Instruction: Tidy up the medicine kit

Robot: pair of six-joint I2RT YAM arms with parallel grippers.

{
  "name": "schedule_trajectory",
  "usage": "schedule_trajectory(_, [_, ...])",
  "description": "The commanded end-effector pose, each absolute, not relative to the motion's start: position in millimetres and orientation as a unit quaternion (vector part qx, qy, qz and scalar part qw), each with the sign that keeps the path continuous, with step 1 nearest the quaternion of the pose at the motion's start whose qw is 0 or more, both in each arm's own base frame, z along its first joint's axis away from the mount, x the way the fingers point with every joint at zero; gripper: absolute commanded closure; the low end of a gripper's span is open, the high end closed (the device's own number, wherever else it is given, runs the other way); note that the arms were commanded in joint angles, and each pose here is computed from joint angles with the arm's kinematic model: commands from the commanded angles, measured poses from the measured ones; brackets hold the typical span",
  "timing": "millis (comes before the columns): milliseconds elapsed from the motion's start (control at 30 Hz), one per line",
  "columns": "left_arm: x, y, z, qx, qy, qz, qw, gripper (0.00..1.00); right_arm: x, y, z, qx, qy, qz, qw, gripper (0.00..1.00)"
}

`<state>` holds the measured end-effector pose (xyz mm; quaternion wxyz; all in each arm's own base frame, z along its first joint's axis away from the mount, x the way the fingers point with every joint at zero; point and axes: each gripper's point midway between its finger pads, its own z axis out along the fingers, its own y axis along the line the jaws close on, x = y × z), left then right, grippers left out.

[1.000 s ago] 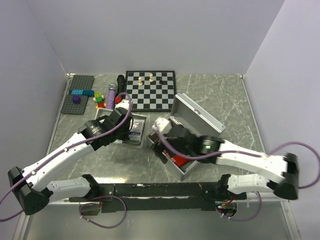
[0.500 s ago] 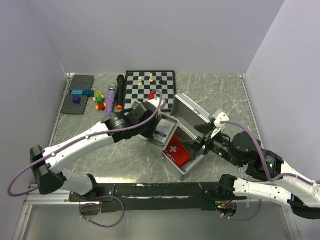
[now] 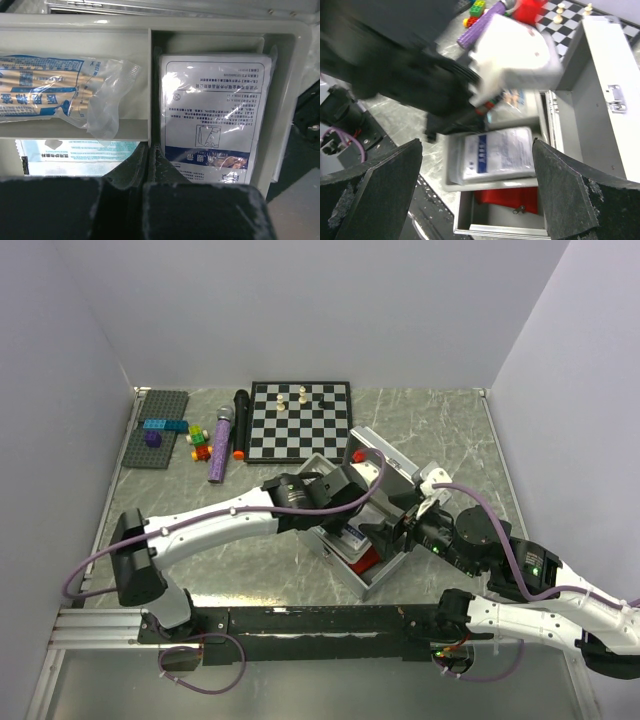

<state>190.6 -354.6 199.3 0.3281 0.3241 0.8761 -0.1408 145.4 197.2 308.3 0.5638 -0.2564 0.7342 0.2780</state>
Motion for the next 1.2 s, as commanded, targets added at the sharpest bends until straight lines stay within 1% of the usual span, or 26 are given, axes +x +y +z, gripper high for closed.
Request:
schedule_trajectory(0, [203, -371, 209, 0.336, 0.857, -0.148, 0.362, 0.99, 134, 205, 314, -0.280, 0.722, 0.307, 0.553, 0.04])
schedule_trajectory(267, [205, -391, 201, 0.345, 0.854, -0.159, 0.355, 0.99, 130, 203, 311, -0.281, 0.717, 0.317, 0.553, 0.04])
schedule_trajectory(833, [178, -416, 178, 0.358, 0.859, -0.183, 0.317, 0.99, 130, 206, 302, -0.285, 0.723, 0.315, 0.544, 0.03])
schedule_trajectory(1167, [178, -419, 157, 0.363, 0.866, -0.162, 0.305, 0.99, 128, 209, 296, -0.285, 0.726, 0.322, 0.537, 0.03])
